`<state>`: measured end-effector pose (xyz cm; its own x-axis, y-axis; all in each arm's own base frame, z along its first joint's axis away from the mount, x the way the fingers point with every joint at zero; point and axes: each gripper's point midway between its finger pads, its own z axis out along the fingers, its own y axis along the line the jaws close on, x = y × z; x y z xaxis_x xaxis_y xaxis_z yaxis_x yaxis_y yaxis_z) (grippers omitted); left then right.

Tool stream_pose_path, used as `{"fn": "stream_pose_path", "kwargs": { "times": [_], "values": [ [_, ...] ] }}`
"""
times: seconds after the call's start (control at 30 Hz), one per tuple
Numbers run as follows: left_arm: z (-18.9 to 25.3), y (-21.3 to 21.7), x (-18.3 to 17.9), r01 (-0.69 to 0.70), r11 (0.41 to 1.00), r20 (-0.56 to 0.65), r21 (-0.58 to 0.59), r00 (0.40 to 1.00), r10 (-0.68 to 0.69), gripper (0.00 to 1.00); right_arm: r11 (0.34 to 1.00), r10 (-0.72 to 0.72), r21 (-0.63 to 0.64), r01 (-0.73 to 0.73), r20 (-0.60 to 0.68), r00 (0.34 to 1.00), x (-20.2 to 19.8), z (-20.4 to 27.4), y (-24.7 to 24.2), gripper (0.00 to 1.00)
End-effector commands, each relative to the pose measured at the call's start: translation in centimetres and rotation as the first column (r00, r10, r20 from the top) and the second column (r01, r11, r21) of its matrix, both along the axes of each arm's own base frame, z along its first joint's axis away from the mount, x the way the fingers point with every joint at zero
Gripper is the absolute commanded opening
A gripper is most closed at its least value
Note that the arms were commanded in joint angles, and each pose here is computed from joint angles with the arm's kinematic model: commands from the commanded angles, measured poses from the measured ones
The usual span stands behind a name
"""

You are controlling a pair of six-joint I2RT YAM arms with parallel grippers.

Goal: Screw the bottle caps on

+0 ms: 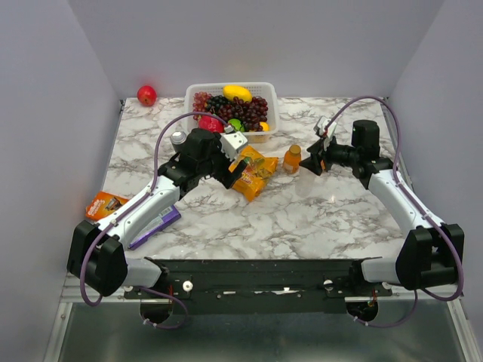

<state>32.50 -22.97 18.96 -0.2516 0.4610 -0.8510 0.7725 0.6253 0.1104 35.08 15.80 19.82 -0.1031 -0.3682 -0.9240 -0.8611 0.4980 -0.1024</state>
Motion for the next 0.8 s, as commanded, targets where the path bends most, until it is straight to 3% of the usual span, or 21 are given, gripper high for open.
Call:
{"fn": "stream_pose_path", "kwargs": {
  "times": [0.0, 0.2, 0.27, 0.3, 0.33, 0.4, 0.47, 0.53, 0.6, 0.7, 0.77],
  "values": [
    [0.7, 0.1, 0.5, -0.006, 1.000, 0.031, -0.016, 0.999, 0.007, 0.99, 1.000, 0.001, -0.008, -0.001, 0.020, 1.000, 0.5, 0.6, 0.2, 0.65],
    [0.7, 0.0, 0.4, -0.005, 1.000, 0.031, -0.016, 0.999, 0.005, 0.99, 1.000, 0.004, 0.006, -0.004, 0.023, 1.000, 0.7, 1.6, 0.4, 0.70],
    [1.0, 0.2, 0.6, -0.013, 1.000, 0.041, -0.015, 0.999, 0.014, 0.99, 0.999, 0.007, 0.036, -0.009, 0.048, 0.999, 0.9, 4.4, 0.7, 0.82],
    [1.1, 0.2, 0.7, -0.020, 1.000, 0.046, -0.016, 0.999, 0.021, 0.99, 0.998, 0.039, 0.051, -0.039, 0.000, 0.999, -0.2, 4.9, 1.1, 0.87],
    [1.4, 0.3, 0.9, -0.028, 0.999, 0.057, -0.017, 0.998, 0.029, 0.99, 0.996, 0.059, 0.061, -0.059, -0.006, 0.998, -0.7, 5.9, 1.3, 0.99],
    [1.9, 0.4, 1.2, -0.034, 0.999, 0.075, -0.024, 0.997, 0.036, 0.99, 0.996, 0.056, 0.074, -0.055, -0.007, 0.998, -1.1, 8.8, 1.4, 1.00],
    [2.2, 0.4, 1.4, -0.040, 0.999, 0.084, -0.032, 0.996, 0.042, 0.99, 0.995, -0.037, 0.096, 0.042, -0.049, 0.998, -0.6, 10.4, 0.8, 1.00],
    [2.8, 0.4, 1.5, -0.044, 0.998, 0.097, -0.048, 0.994, 0.049, 0.99, 0.968, -0.239, 0.059, 0.243, -0.063, 0.969, 1.4, 11.6, -1.5, 0.99],
    [3.3, 0.4, 1.7, -0.048, 0.997, 0.114, -0.064, 0.992, 0.055, 0.99, 0.872, -0.486, -0.003, 0.489, -0.121, 0.865, 3.1, 10.8, -4.9, 1.00],
    [3.9, 0.5, 1.7, -0.054, 0.995, 0.133, -0.087, 0.989, 0.065, 0.99, 0.766, -0.643, -0.079, 0.638, -0.078, 0.762, 4.0, 10.9, -8.2, 1.00],
    [4.2, 0.6, 1.6, -0.060, 0.993, 0.137, -0.100, 0.988, 0.074, 0.99, 0.766, -0.641, -0.106, 0.634, -0.042, 0.767, 3.9, 10.7, -8.7, 1.00]
  ]
}}
